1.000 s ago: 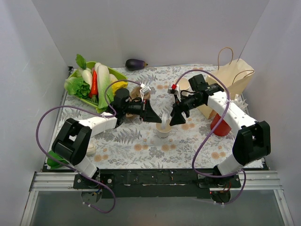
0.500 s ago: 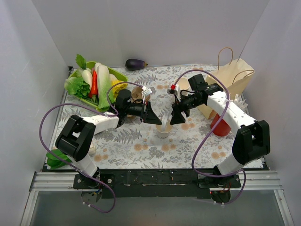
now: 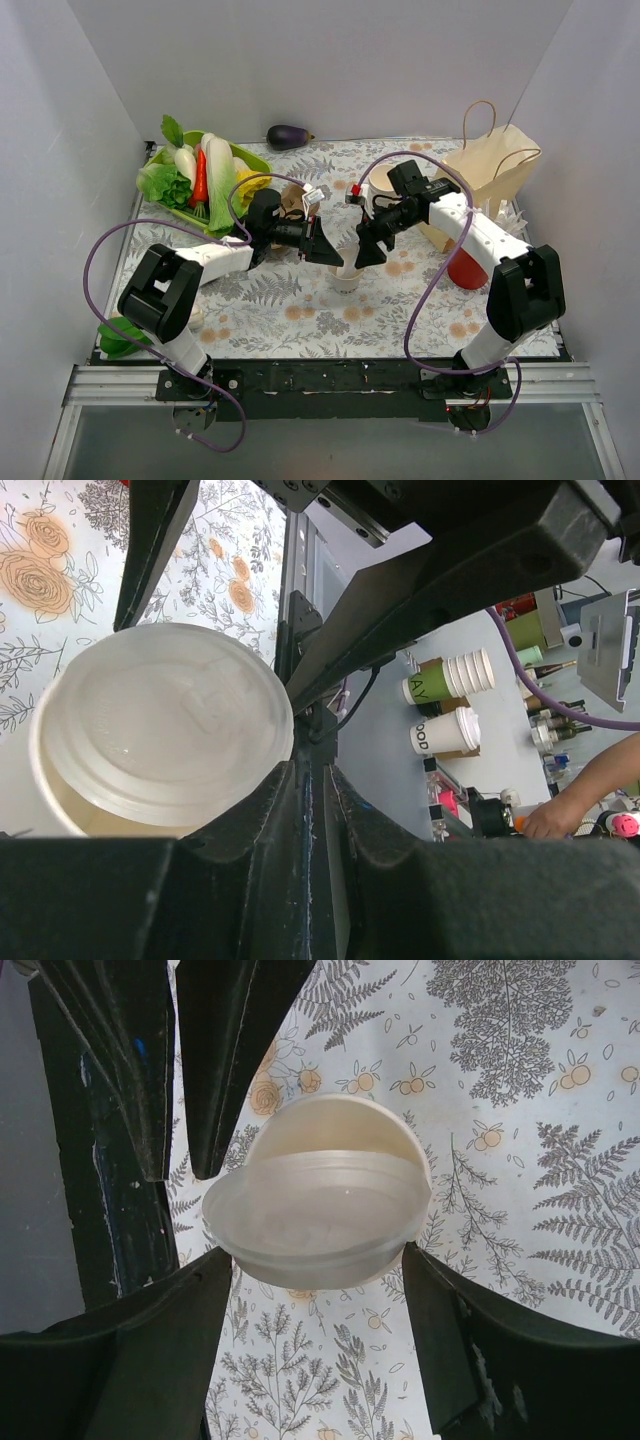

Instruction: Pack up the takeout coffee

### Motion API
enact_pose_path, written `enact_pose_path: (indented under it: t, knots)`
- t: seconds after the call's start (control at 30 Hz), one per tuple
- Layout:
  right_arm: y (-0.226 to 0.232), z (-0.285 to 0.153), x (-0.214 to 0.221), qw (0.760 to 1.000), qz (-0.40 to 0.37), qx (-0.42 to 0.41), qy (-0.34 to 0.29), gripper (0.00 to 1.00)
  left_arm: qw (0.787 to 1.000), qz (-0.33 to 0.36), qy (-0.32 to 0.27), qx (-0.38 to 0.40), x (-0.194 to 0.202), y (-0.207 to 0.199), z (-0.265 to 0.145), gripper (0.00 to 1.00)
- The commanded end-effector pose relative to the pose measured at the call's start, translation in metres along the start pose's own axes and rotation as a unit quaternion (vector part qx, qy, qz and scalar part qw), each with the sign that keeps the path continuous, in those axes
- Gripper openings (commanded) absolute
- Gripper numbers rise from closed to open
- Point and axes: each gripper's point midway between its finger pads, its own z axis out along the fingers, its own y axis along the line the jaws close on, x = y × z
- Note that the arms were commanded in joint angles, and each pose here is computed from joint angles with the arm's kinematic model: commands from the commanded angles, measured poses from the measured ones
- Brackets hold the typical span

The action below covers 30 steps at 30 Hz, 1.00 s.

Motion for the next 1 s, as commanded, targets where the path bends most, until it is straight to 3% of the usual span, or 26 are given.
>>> enact_pose_path:
  t: [0.0, 0.23, 0.97]
  knots:
    - [-0.004, -0.005, -0.024, 0.999, -0.029, 0.012, -0.022, 0.75, 0.999, 0.039, -0.009, 0.001, -0.014, -0.013, -0.004, 0.20]
    - [-0.003, -0.007, -0.031, 0.999, -0.027, 0.010, -0.030, 0.72, 0.998, 0.061, -0.011, -0.018, -0.020, -0.011, -0.005, 0.32]
    - [0.009, 0.006, -0.048, 0.999, -0.027, -0.015, -0.035, 0.64, 0.993, 0.058, -0.030, -0.094, -0.020, -0.001, -0.017, 0.46]
